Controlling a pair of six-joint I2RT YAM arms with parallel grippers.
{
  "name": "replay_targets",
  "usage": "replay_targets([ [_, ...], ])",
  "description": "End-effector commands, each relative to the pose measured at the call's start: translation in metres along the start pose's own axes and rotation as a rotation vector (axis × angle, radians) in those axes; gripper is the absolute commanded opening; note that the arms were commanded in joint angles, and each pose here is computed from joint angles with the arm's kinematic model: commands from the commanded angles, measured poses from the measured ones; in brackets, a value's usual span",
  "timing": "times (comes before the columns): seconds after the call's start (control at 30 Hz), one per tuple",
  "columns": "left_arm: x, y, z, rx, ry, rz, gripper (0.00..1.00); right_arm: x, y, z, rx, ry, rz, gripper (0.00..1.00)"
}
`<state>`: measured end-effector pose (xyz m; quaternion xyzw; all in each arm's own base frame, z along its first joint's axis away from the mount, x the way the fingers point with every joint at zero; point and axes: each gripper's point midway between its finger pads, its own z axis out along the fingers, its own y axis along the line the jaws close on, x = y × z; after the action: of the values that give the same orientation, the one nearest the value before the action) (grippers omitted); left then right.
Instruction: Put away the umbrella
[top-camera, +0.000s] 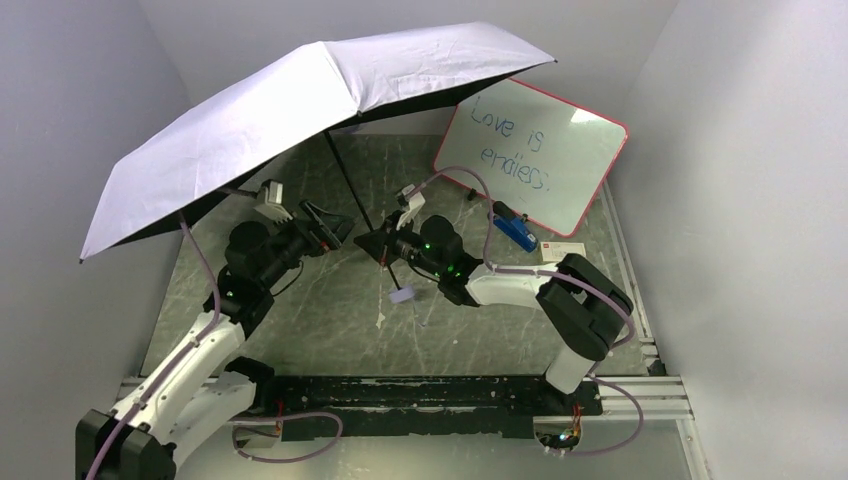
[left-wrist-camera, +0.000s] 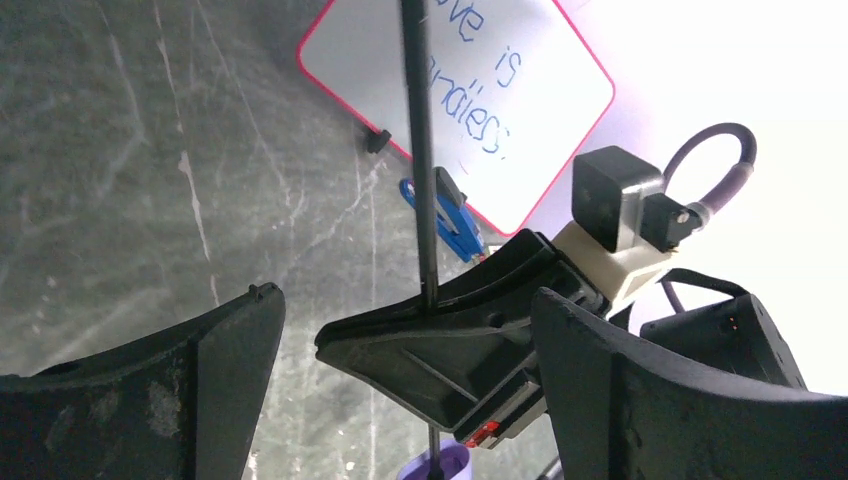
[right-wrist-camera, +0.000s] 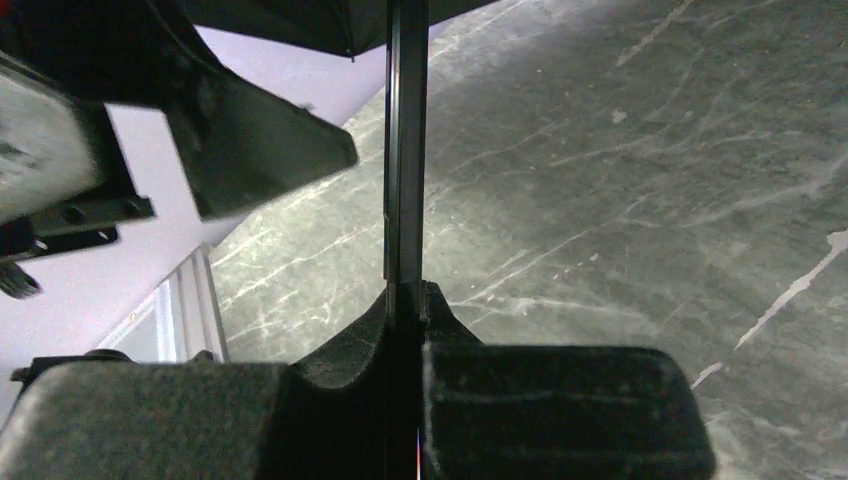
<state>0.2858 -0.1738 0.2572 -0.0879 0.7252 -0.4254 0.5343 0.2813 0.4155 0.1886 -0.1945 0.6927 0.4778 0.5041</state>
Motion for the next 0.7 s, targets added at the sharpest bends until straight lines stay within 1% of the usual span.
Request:
replay_targets([
  [0.0, -0.015, -0.015, 0.004, 0.092, -0.1, -0.157, 0.96, -0.057, 0.057, -0.004, -0.196, -0.205, -0.046, 0.0],
  [0.13, -0.016, -0.011, 0.014, 0.112, -0.131, -0.224, 0.88, -0.052, 0.062, -0.002, -0.212, -0.197, -0.039, 0.0],
  [0.3, -0.019, -0.013, 0.032, 0.126, -0.118, -0.23, 0.83, -0.046, 0.068, 0.001, -0.227, -0.185, -0.036, 0.0],
  [0.5, -0.022, -0.027, 0.047, 0.203, -0.101, -0.223, 0.67, -0.04, 0.074, 0.006, -0.242, -0.175, -0.027, 0.0],
  [0.63, -0.023, -0.027, 0.052, 0.202, -0.094, -0.193, 0.53, -0.038, 0.075, 0.008, -0.242, -0.169, -0.023, 0.0],
  [0.67, -0.023, -0.029, 0.052, 0.207, -0.093, -0.178, 0.41, -0.037, 0.074, 0.009, -0.239, -0.167, -0.023, 0.0],
])
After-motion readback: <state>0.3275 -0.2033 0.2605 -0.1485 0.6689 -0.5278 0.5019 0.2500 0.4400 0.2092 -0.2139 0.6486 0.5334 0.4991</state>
